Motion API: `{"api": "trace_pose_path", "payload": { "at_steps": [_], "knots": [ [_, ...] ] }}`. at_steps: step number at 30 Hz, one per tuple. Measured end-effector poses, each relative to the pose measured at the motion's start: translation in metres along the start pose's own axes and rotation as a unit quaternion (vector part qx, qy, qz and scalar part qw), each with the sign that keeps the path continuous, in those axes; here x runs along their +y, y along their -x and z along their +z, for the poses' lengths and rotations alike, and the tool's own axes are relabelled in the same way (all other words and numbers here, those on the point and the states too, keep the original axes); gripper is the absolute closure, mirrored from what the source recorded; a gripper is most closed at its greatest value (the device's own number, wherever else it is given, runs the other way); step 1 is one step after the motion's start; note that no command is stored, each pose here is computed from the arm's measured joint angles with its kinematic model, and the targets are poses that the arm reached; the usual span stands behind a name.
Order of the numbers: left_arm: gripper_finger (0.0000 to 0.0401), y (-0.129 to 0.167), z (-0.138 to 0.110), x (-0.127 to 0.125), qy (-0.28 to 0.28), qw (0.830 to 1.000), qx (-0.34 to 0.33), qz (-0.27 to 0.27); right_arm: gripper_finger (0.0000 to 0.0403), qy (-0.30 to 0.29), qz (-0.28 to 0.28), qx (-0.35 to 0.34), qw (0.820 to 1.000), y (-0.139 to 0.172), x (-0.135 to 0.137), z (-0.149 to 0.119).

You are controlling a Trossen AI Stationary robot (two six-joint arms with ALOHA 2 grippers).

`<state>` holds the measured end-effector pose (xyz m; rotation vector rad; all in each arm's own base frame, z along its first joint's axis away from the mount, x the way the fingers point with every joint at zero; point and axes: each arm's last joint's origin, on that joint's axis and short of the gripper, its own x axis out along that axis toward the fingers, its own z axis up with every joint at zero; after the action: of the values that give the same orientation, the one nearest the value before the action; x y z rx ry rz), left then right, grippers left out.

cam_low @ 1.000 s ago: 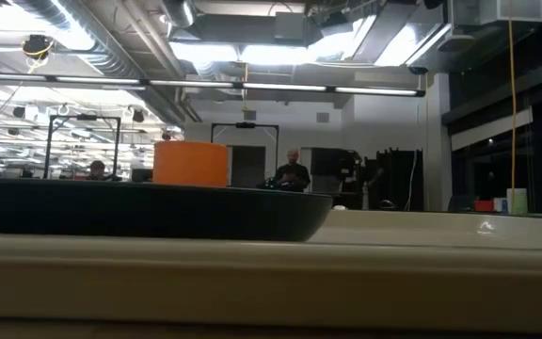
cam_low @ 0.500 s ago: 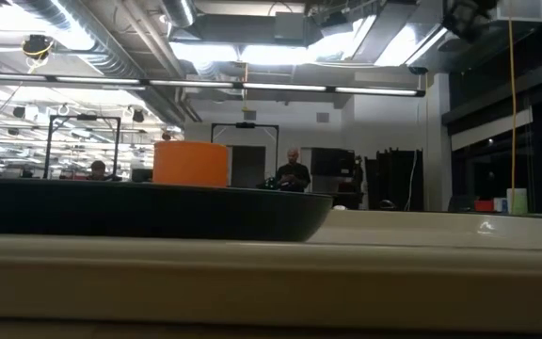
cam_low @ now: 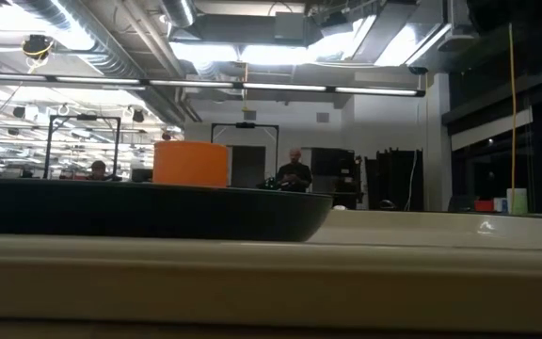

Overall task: Set up tray
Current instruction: Put the white bowl on top of the blue plate on the light brown serving tray

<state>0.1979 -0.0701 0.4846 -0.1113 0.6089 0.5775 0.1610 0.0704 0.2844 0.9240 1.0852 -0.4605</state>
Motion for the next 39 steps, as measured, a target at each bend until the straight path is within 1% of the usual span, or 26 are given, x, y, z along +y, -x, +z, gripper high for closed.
{"api": "trace_pose_path", "payload": {
  "at_steps": [5,9,11,13,16,18,23,26,28,30,32,39],
  "knots": [
    [0.0296,0.0,0.0,0.0,-0.013,1.0,-0.004,0.005,0.0384,-0.039,-0.063,0.041,0.996,-0.014,0.004,-0.022],
    [0.03,0.0,0.0,0.0,-0.024,1.0,-0.004,0.005,0.0384,-0.061,-0.101,0.06,0.991,-0.023,0.007,-0.038],
    [0.0302,0.0,0.0,0.0,-0.03,1.0,-0.005,0.006,0.0383,-0.071,-0.111,0.063,0.989,-0.026,0.008,-0.045],
    [0.0303,-0.001,0.001,0.001,-0.034,0.999,-0.005,0.008,0.0376,-0.081,-0.12,0.068,0.987,-0.028,0.009,-0.052],
    [0.0302,-0.001,0.001,0.002,-0.034,0.999,-0.006,0.012,0.0349,-0.077,-0.127,0.091,0.985,-0.029,0.01,-0.061],
    [0.0301,-0.002,0.001,0.002,-0.033,0.999,-0.006,0.013,0.0318,-0.063,-0.119,0.105,0.985,-0.029,0.012,-0.066],
    [0.0299,-0.004,0.003,0.004,-0.029,0.999,-0.005,0.018,0.022,0.009,-0.107,0.13,0.986,-0.026,0.012,-0.08],
    [0.0299,-0.005,0.003,0.005,-0.027,0.999,-0.005,0.022,0.0163,0.044,-0.132,0.143,0.98,-0.023,0.005,-0.085],
    [0.0299,-0.005,0.004,0.005,-0.026,0.999,-0.004,0.024,0.0136,0.069,-0.139,0.146,0.977,-0.022,0.003,-0.088],
    [0.0299,-0.005,0.004,0.005,-0.025,0.999,-0.005,0.024,0.0119,0.094,-0.141,0.144,0.975,-0.021,0.001,-0.09],
    [0.0299,-0.005,0.004,0.005,-0.02,1.0,-0.005,0.024,0.0113,0.115,-0.137,0.135,0.974,-0.021,0.001,-0.092],
    [0.0299,-0.005,0.004,0.005,-0.005,1.0,-0.005,0.023,0.0122,0.169,-0.132,0.109,0.971,-0.024,0.002,-0.093]
  ]
}}
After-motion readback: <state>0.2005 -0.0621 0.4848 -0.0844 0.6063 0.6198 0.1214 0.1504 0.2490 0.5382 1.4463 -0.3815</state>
